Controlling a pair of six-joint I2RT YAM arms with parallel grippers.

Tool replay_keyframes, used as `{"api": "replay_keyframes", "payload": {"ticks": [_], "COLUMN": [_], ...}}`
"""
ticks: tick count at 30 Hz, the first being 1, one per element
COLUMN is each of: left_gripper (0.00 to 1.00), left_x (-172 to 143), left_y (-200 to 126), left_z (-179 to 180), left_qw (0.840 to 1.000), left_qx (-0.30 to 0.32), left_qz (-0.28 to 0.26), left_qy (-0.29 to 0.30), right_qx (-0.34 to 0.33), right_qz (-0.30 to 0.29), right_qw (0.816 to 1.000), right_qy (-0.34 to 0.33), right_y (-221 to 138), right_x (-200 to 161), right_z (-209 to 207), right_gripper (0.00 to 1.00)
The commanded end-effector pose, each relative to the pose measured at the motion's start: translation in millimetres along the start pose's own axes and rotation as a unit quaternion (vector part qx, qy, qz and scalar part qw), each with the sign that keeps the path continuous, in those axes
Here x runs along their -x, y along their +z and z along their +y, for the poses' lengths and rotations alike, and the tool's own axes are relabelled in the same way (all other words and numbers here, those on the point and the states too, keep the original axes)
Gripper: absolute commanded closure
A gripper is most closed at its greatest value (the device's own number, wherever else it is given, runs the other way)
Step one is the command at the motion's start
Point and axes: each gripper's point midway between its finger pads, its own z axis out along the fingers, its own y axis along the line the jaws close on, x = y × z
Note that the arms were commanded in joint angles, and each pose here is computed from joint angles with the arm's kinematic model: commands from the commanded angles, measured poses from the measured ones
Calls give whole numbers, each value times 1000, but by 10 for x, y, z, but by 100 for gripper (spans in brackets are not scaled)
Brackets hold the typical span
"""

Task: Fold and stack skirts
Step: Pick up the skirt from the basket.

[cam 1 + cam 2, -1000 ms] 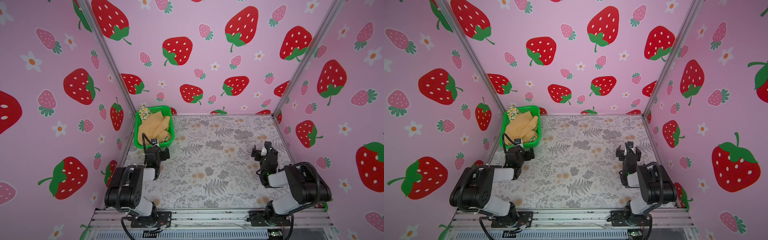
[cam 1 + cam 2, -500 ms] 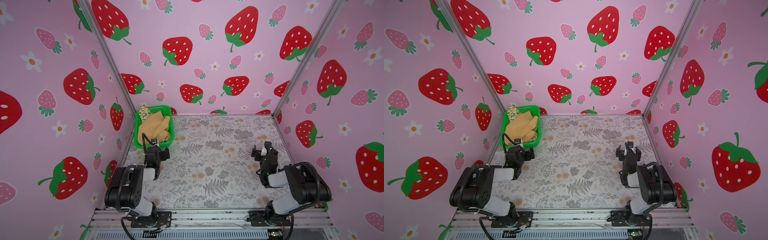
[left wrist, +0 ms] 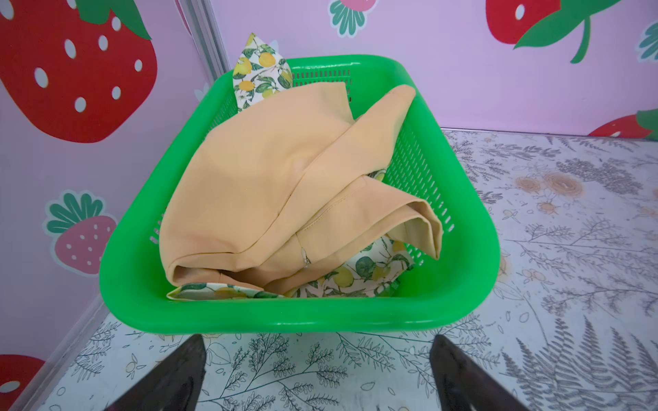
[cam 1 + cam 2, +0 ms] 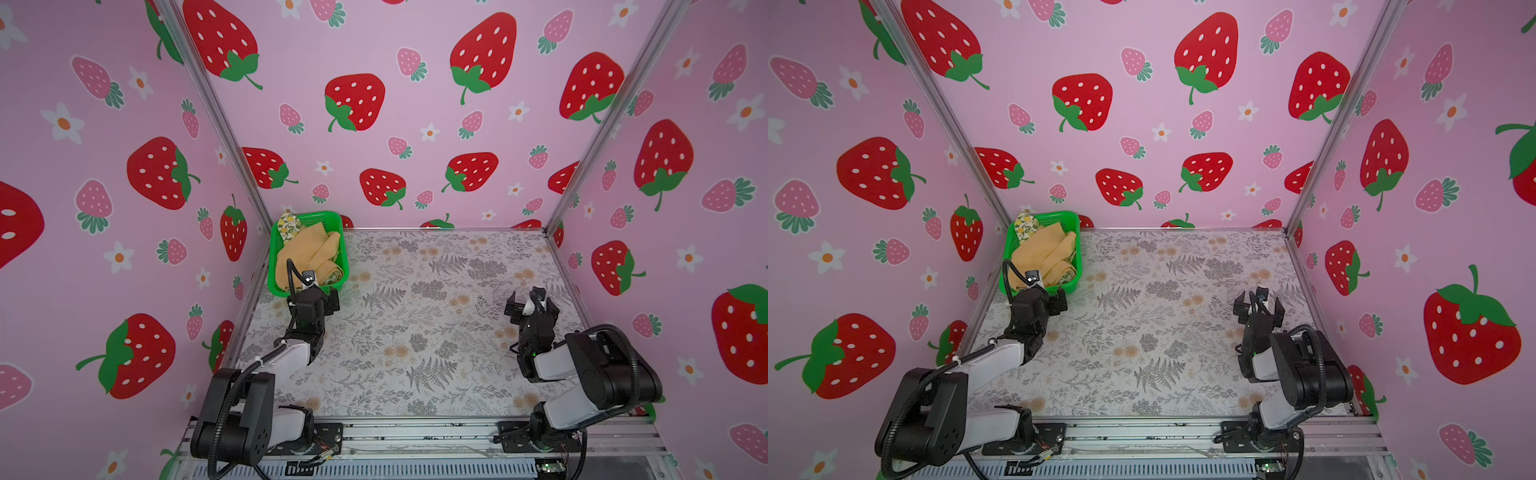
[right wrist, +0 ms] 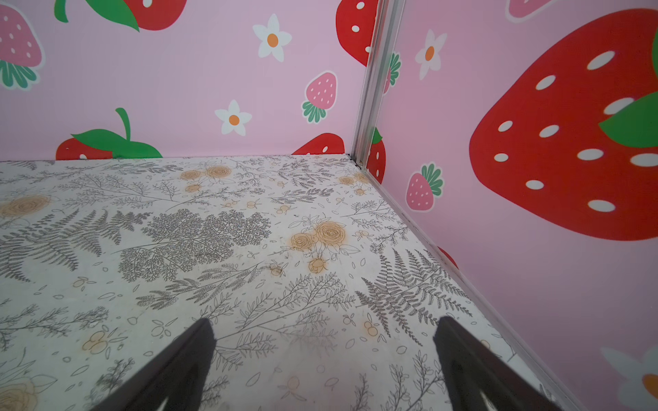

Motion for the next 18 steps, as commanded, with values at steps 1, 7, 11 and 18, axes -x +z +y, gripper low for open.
{"api": "replay_keyframes", "payload": {"ticks": [1, 7, 11, 18], "left_gripper": [1, 1, 1, 1], "left_x": [-65, 465, 798, 1091], "left_y": [-159, -459, -426, 99], "left_z": [-49, -35, -78, -103], "left_qw": [1000, 998, 996, 986], "left_qx": [1, 2, 1, 42], "left_qz": [27, 9, 14, 133], "left_qy": [9, -54, -86, -87], "right_qx": [-10, -53, -44, 27], "right_qz": [-41, -68, -90, -60], "right_qw": [999, 996, 995, 997], "right_qy": [10, -7, -15, 40], "right_y": [-80, -247, -345, -280], "right_x": [185, 412, 768, 1213], "right_z": [-60, -106, 19, 308], "right_gripper": [0, 0, 0, 0]}}
